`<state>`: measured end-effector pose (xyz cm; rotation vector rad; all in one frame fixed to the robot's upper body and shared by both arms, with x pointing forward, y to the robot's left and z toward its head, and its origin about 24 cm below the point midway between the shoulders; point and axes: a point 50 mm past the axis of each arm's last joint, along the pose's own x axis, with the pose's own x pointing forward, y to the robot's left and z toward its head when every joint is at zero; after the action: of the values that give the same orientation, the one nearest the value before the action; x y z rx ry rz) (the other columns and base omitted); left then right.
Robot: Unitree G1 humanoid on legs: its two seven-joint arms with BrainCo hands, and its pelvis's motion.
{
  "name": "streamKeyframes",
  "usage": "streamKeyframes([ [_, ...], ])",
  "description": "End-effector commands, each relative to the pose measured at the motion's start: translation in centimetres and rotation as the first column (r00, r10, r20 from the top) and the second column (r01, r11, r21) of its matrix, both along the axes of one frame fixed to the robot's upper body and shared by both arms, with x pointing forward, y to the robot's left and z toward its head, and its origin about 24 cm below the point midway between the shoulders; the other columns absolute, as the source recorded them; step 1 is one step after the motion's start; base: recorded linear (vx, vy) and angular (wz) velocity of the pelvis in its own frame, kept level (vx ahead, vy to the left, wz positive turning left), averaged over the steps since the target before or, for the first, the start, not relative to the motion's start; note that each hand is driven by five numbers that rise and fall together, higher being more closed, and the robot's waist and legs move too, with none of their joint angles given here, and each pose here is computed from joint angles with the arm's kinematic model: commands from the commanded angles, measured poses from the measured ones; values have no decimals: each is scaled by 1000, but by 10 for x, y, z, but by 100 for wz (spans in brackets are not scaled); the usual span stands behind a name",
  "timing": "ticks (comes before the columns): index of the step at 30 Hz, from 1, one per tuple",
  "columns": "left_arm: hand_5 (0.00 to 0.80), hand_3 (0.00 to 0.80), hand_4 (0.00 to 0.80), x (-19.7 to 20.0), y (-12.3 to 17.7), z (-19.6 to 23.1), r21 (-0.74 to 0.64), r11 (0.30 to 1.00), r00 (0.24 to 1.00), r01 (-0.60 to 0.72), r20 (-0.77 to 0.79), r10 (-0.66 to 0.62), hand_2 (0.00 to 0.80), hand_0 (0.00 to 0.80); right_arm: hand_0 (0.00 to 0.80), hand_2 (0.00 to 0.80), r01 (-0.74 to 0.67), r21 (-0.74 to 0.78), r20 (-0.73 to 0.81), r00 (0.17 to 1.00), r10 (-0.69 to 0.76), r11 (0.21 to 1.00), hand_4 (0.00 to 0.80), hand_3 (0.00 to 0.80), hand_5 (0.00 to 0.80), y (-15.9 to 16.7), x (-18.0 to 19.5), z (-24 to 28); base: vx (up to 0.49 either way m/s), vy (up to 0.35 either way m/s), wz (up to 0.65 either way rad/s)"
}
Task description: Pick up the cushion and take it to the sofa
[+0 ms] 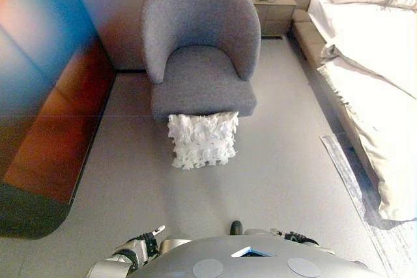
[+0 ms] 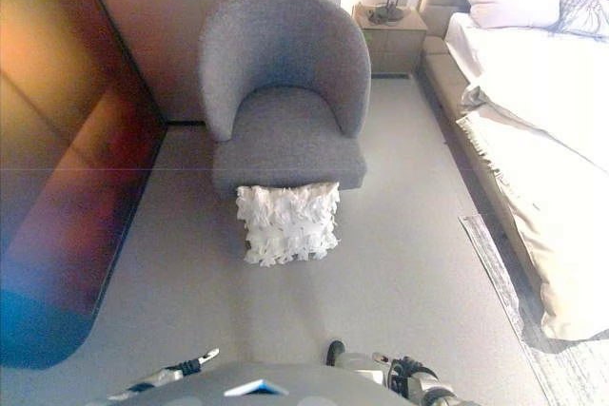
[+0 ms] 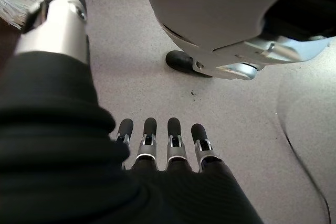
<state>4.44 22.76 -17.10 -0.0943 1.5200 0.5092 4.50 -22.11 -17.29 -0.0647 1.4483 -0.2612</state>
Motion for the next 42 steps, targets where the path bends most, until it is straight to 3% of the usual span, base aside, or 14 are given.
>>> streamKeyframes([
  [1, 0, 0, 0, 8, -15, -2, -29, 1000, 1000, 11, -18, -12, 0, 0, 0, 0, -39, -12, 21, 999, 40, 999, 0, 0, 0, 3, 19, 1, 0, 0, 0],
  [30, 0, 0, 0, 10, -13, -2, -26, 1000, 1000, 15, 1, -15, 0, 0, 0, 0, 8, -32, 22, 1000, -7, 999, 0, 0, 0, 0, 19, 2, 8, -16, 2],
  [42, 0, 0, 0, 29, -21, -1, -84, 994, 991, -68, 108, 77, 0, 0, 0, 0, 0, -71, 61, 998, 5, 998, 0, 0, 0, -19, 40, 10, -10, -101, -4],
])
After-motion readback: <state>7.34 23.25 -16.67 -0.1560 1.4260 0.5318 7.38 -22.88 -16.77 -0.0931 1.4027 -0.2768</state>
